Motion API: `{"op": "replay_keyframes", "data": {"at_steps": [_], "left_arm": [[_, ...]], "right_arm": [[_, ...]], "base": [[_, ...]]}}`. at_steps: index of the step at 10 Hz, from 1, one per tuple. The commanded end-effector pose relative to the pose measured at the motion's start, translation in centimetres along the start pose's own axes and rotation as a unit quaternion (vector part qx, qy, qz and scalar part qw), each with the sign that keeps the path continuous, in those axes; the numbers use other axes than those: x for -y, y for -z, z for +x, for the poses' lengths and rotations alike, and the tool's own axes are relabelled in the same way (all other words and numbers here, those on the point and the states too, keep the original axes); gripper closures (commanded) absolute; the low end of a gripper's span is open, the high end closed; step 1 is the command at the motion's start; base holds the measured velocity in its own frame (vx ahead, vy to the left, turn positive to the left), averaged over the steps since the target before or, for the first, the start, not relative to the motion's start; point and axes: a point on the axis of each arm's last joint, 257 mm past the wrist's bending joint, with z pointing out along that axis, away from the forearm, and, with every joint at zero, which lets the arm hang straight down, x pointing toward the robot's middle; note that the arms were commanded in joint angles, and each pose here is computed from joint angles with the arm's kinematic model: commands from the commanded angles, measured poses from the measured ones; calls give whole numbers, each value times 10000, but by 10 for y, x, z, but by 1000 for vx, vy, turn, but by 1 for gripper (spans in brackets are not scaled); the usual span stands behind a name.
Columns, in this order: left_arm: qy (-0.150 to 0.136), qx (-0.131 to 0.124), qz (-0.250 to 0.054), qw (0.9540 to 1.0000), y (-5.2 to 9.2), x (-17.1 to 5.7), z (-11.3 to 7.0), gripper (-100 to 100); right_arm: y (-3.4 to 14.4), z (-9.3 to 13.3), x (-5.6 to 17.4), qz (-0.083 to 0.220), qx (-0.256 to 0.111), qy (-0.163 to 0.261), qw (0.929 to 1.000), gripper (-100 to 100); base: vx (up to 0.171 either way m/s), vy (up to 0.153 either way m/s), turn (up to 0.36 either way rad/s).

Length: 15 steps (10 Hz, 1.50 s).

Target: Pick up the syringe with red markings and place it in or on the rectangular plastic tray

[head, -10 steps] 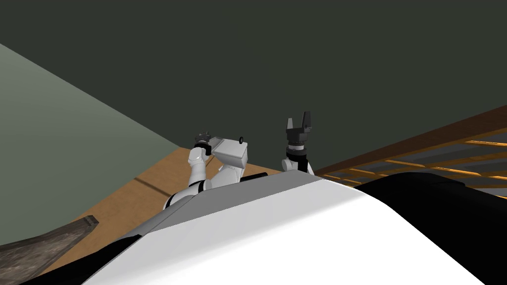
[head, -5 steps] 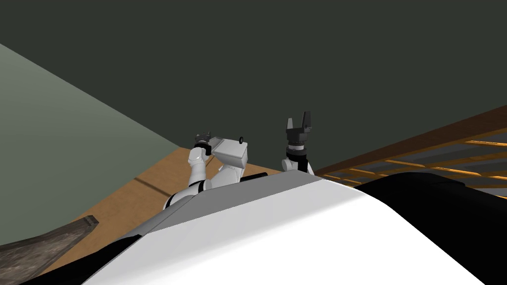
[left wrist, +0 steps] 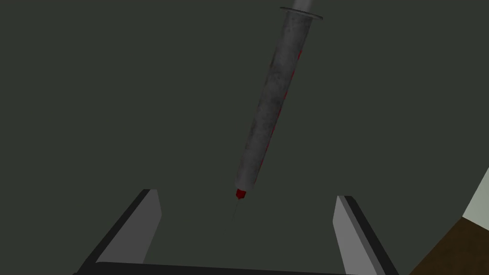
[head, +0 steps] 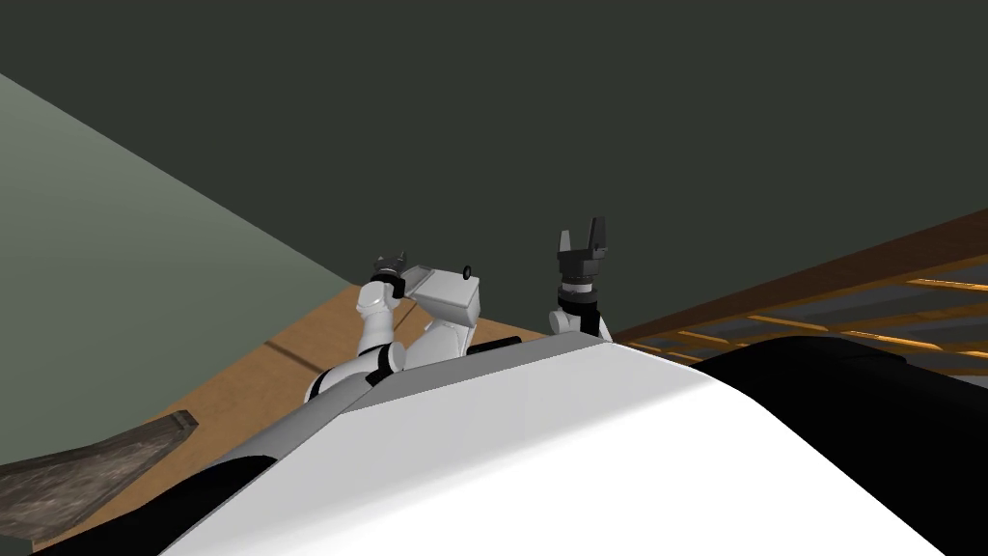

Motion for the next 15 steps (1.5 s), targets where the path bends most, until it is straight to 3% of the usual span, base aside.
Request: {"op": "replay_keyframes", "data": {"at_steps": [1,2,7,8,11,12,15], "left_arm": [[33,1,-4,10000,0,0,-1,-100],[36,16,35,10000,-11,-8,-13,-100],[46,33,64,10000,-21,-16,-26,-100],[64,56,85,9999,-30,-25,-41,-100],[38,52,91,9999,-30,-25,-40,-100],[55,53,89,9999,-30,-25,-40,0],[53,53,90,9999,-30,-25,-40,0]], "right_arm": [[0,0,0,0,0,0,10000,0],[0,0,0,0,0,0,10000,0],[0,0,0,0,0,0,10000,0],[0,0,0,0,0,0,10000,0],[0,0,0,0,0,0,10000,0],[0,0,0,0,0,0,10000,0],[0,0,0,0,0,0,10000,0]], "base": [[-2,10,-5],[-28,-31,52],[-20,-51,23],[-27,-42,54],[-12,-33,9],[0,0,0],[0,0,0]]}}
